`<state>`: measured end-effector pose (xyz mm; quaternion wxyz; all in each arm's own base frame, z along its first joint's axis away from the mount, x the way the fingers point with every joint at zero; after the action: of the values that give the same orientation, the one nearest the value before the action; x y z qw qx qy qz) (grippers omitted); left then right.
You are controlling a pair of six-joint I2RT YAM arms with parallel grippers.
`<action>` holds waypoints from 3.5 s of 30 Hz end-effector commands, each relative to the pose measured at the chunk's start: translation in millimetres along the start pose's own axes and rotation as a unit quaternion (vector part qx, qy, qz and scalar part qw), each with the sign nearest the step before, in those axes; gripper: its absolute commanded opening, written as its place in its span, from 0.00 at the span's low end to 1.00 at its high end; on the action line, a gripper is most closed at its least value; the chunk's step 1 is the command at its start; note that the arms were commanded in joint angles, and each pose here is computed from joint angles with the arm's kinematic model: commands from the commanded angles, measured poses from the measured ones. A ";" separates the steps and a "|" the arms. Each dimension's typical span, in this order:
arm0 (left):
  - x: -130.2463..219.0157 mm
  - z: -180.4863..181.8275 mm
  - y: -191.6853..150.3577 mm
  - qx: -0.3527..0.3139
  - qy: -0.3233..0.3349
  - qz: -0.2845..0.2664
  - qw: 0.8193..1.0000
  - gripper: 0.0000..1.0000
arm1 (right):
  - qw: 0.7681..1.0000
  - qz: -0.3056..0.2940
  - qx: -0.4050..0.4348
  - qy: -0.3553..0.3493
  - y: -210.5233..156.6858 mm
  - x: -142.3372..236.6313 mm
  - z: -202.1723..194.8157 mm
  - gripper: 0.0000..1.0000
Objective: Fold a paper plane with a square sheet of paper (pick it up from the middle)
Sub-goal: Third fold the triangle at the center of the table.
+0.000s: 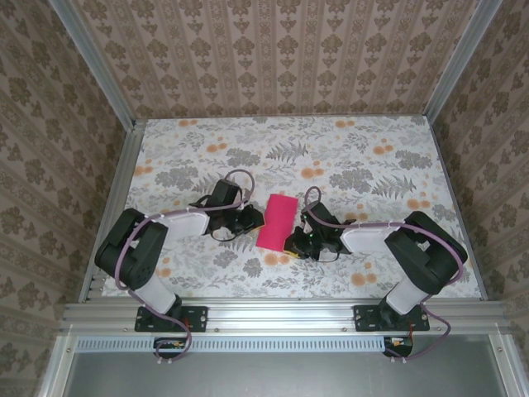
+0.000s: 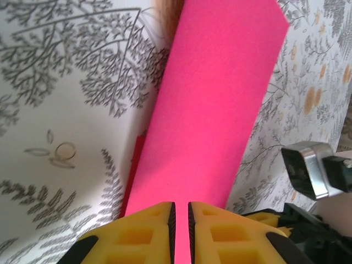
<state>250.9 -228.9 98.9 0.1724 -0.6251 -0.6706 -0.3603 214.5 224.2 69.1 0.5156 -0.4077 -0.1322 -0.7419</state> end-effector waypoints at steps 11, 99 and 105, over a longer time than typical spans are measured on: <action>-20.0 -9.2 36.8 -0.030 -0.028 0.006 0.999 0.17 | 1.000 0.002 0.016 -0.021 -8.2 15.9 -1.0 0.00; -53.7 14.7 16.7 -0.019 0.026 0.095 0.995 0.16 | 0.999 -0.033 -0.014 0.009 45.9 -33.0 47.7 0.03; -53.3 14.0 17.3 -0.019 0.025 0.094 0.995 0.16 | 0.999 -0.038 -0.013 0.002 46.5 -32.8 45.4 0.03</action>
<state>286.9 -258.9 71.9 0.1831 -0.6676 -0.6190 -0.3711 277.4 256.2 67.7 0.4925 -0.3978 -0.1329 -0.7626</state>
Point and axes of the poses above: each hand's point on the last joint's axis, 136 mm out from that joint toward the fingers, its own x axis back along the fingers, its own z axis along the line the jaws close on, y = z × x, the point moved 7 cm from there along x, back along the fingers, and after that the axes turned 13 degrees about -x, right-handed, at the moved point
